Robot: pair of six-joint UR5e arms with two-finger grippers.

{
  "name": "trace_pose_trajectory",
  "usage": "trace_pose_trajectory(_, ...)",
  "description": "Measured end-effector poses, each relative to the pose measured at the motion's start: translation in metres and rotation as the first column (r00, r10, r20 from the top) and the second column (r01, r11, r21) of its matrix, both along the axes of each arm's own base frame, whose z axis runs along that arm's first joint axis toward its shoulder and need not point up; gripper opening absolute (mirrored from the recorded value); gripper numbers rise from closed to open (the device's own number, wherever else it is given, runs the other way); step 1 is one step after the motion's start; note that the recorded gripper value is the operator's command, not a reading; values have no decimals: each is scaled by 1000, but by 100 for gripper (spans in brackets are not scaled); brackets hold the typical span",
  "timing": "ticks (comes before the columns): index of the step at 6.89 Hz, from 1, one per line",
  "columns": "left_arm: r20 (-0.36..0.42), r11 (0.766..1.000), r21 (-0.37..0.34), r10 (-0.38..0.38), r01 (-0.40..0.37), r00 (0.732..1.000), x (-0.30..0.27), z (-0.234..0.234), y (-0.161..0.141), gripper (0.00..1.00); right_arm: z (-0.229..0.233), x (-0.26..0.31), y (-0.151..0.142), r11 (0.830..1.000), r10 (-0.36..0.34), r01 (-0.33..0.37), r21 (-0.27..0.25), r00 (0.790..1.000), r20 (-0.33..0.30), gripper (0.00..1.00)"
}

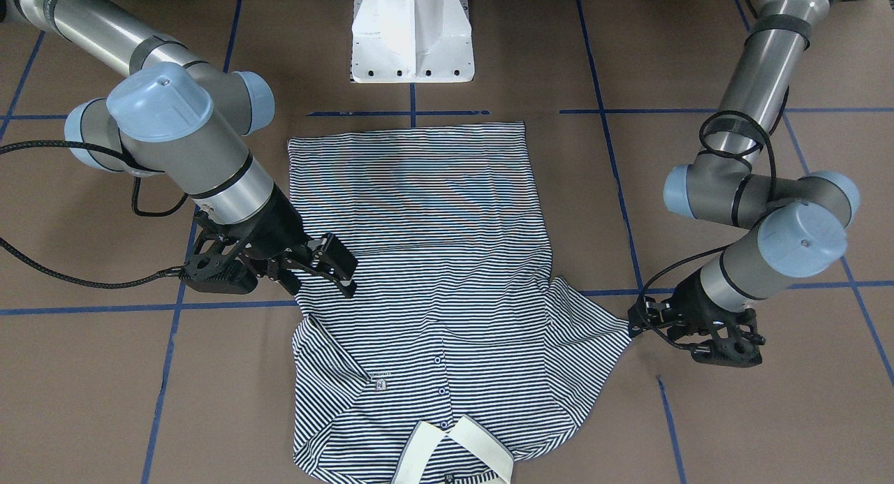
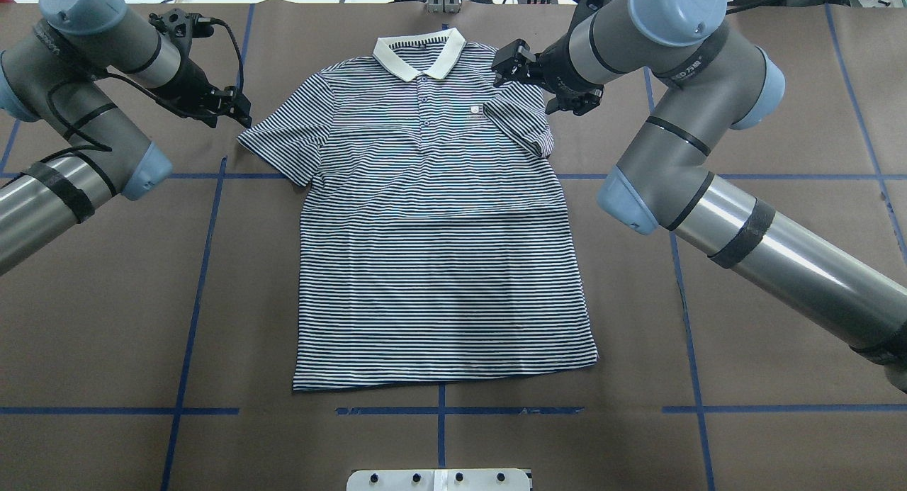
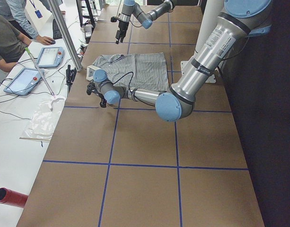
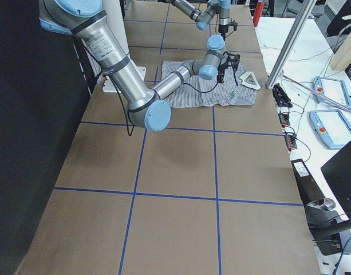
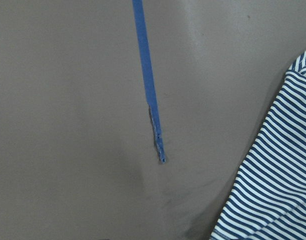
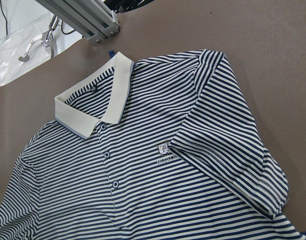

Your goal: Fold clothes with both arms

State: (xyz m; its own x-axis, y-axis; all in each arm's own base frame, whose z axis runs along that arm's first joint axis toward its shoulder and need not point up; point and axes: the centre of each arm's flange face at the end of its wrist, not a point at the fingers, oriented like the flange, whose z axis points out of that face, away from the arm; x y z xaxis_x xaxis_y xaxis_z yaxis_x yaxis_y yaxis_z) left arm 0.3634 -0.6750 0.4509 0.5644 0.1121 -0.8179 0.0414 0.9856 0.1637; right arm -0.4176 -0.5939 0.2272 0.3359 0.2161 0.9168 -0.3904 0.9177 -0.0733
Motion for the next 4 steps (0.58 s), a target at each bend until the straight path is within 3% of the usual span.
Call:
trace_pose_trajectory(2, -8, 1000, -7, 10, -10, 1000, 14, 1, 8, 37, 1, 0, 0, 1000, 1, -1, 1, 1000, -1, 100)
trace_pose_trajectory(3, -7, 1000, -8, 15, -15, 1000, 18, 2, 11, 13, 1, 0, 0, 1000, 1, -1, 2, 1000, -1, 100)
trace_pose_trajectory(4, -7, 1000, -8, 19, -19, 1000, 21, 2, 13, 0, 1, 0, 0, 1000, 1, -1, 1, 1000, -2, 100)
